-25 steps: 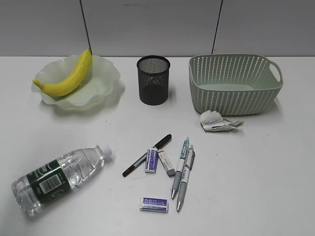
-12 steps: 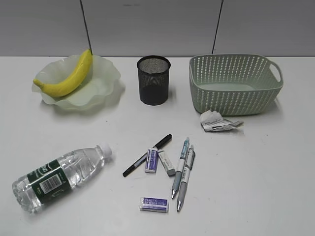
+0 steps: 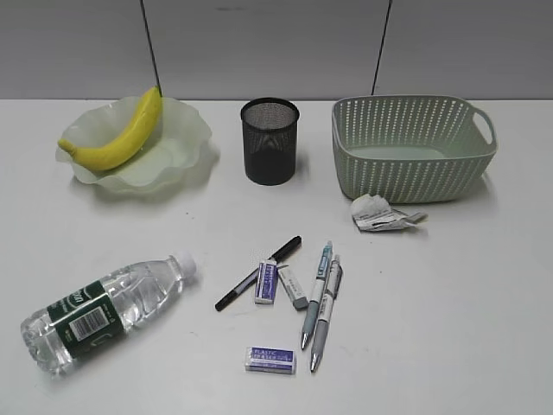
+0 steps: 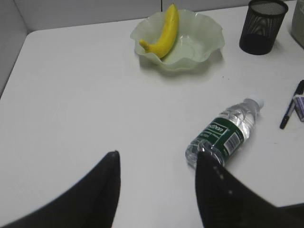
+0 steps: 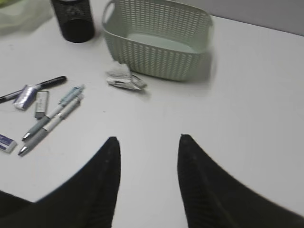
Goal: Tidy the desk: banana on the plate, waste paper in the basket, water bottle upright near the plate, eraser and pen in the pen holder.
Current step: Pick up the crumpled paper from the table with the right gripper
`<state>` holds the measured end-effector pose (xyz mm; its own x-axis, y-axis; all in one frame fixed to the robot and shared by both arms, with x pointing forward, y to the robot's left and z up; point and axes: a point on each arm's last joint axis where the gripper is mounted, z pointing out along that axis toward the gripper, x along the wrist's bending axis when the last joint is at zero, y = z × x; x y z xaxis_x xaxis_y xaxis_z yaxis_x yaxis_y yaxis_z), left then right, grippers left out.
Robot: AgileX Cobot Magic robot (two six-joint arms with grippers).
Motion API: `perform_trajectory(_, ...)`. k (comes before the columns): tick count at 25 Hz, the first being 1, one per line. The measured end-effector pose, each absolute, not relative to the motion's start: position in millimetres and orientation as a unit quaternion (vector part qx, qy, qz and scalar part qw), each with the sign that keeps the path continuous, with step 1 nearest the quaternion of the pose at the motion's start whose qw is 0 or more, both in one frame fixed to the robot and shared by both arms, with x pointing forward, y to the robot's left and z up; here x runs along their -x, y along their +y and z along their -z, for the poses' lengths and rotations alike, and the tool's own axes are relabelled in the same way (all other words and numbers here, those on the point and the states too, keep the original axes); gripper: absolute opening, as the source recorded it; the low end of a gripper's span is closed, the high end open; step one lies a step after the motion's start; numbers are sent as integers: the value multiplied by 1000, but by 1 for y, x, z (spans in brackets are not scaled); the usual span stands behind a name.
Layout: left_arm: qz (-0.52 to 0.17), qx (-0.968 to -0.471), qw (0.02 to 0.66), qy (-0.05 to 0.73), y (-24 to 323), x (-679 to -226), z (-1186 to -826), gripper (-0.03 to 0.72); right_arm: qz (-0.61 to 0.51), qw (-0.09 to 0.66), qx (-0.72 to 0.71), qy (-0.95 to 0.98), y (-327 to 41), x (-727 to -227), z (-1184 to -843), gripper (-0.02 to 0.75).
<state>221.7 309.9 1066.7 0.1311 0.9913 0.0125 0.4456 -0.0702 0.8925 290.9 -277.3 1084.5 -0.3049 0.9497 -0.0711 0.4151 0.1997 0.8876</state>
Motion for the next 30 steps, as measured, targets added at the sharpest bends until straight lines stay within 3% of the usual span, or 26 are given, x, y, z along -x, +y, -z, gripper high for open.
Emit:
perform_trajectory(5,-356,-637,401,553,308,-229,-1062,382,-385,302,-386,782,-259,-357,-1086,404)
perform_trajectory(8,-358,-636,404,552,308,-230,-1062,382,-339,277,-327,838,-243,-400,-1064,481)
perform_trajectory(11,-358,-635,405,552,308,-230,-1063,382,-304,277,-273,870,-227,-432,-1038,510)
perform_trajectory(15,-358,-635,405,552,308,-230,-1063,381,-266,301,-257,879,-213,-470,-1001,517)
perform_trajectory(22,-358,-635,405,552,308,-230,-1063,381,-200,278,-279,897,-209,-504,-932,501)
perform_trajectory(30,-358,-635,405,551,308,-230,-1063,381,-183,272,-284,901,-199,-539,-905,450)
